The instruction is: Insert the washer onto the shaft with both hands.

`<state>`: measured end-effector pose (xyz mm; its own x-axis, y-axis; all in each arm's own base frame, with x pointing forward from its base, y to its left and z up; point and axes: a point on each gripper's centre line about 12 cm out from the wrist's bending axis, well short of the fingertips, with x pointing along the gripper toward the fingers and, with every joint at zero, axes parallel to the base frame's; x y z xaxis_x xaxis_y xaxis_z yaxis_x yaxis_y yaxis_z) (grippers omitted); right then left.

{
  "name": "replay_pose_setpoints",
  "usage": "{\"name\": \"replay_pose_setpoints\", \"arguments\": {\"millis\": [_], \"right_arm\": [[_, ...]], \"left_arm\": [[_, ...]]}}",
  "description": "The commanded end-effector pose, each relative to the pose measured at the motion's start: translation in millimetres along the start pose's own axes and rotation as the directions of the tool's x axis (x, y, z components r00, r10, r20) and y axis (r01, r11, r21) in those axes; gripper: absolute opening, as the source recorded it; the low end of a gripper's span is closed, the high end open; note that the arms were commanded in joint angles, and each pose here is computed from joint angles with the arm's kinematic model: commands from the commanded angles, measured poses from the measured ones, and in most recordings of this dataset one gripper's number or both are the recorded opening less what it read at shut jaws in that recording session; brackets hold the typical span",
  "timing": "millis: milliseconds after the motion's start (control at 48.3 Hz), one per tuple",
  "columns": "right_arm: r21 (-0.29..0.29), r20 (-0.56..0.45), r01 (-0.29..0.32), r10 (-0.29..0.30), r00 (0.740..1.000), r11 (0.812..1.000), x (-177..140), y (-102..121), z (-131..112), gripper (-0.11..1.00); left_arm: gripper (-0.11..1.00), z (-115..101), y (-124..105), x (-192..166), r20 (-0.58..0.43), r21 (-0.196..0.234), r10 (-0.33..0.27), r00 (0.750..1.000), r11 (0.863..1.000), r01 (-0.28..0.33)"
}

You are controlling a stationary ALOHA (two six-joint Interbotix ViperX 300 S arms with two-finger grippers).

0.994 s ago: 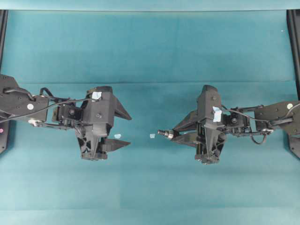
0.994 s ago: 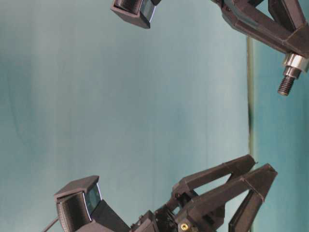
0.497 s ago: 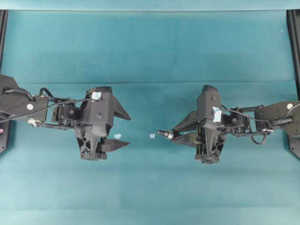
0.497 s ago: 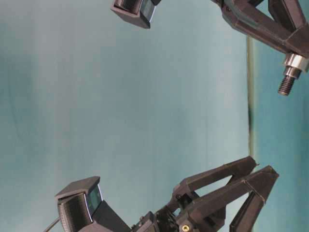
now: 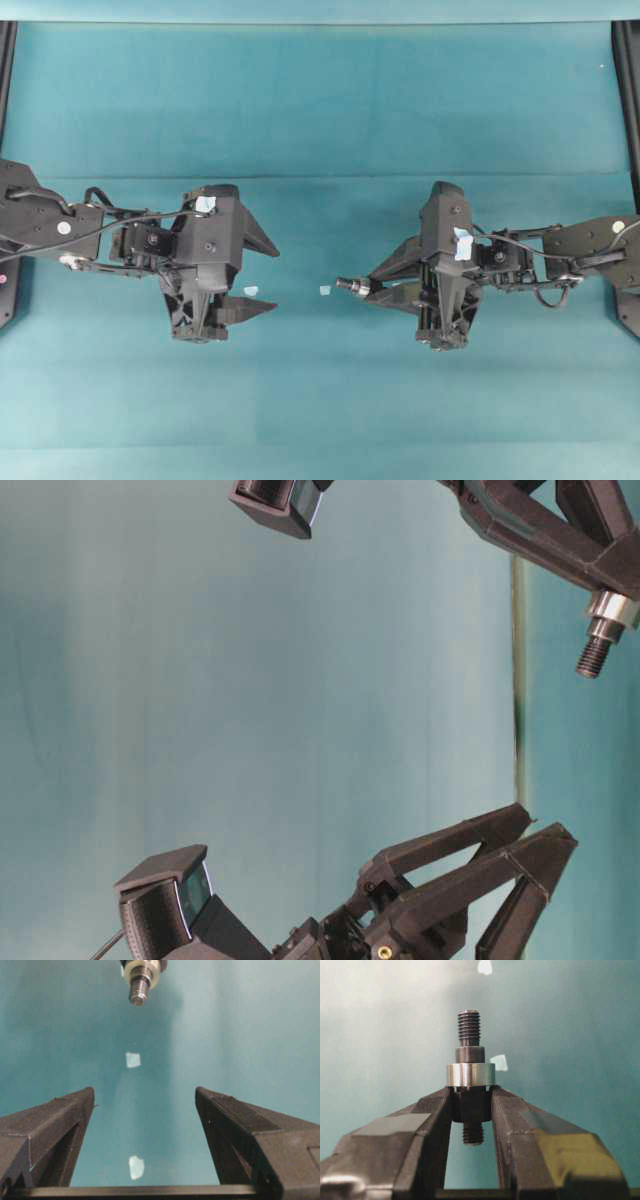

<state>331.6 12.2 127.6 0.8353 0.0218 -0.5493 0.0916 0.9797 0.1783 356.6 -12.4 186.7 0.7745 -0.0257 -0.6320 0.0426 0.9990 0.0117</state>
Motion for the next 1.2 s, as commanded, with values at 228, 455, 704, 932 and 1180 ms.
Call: {"name": "replay_pose_setpoints", "arguments": {"millis": [228, 455, 704, 932, 1180], "right_arm": [[-0.004, 0.025, -0.006, 0.006, 1.0, 1.0, -1.2, 1.7, 7.2, 0.0], [-0.004, 0.024, -0.006, 0.006, 1.0, 1.0, -0.9, 1.6, 6.8, 0.0], [-0.004, 0.024, -0.006, 0.006, 1.0, 1.0, -0.9, 1.6, 6.8, 0.0], [-0.004, 0.024, -0.006, 0.006, 1.0, 1.0, -0.9, 1.6, 6.8, 0.0], [-0.004, 0.024, -0.006, 0.006, 1.0, 1.0, -0.9, 1.6, 6.8, 0.0]], "left_arm": [[0.91, 7.9, -0.4, -4.9, 0.031, 0.002, -0.001, 1.0, 1.0, 0.001], [0.91, 7.9, -0.4, -4.9, 0.031, 0.001, -0.001, 1.0, 1.0, 0.001], [0.91, 7.9, -0.4, -4.9, 0.031, -0.004, -0.001, 1.0, 1.0, 0.001], [0.91, 7.2, -0.4, -4.4, 0.026, -0.001, -0.001, 1.0, 1.0, 0.001], [0.91, 7.3, -0.4, -5.3, 0.028, -0.014, -0.001, 1.0, 1.0, 0.001]]}}
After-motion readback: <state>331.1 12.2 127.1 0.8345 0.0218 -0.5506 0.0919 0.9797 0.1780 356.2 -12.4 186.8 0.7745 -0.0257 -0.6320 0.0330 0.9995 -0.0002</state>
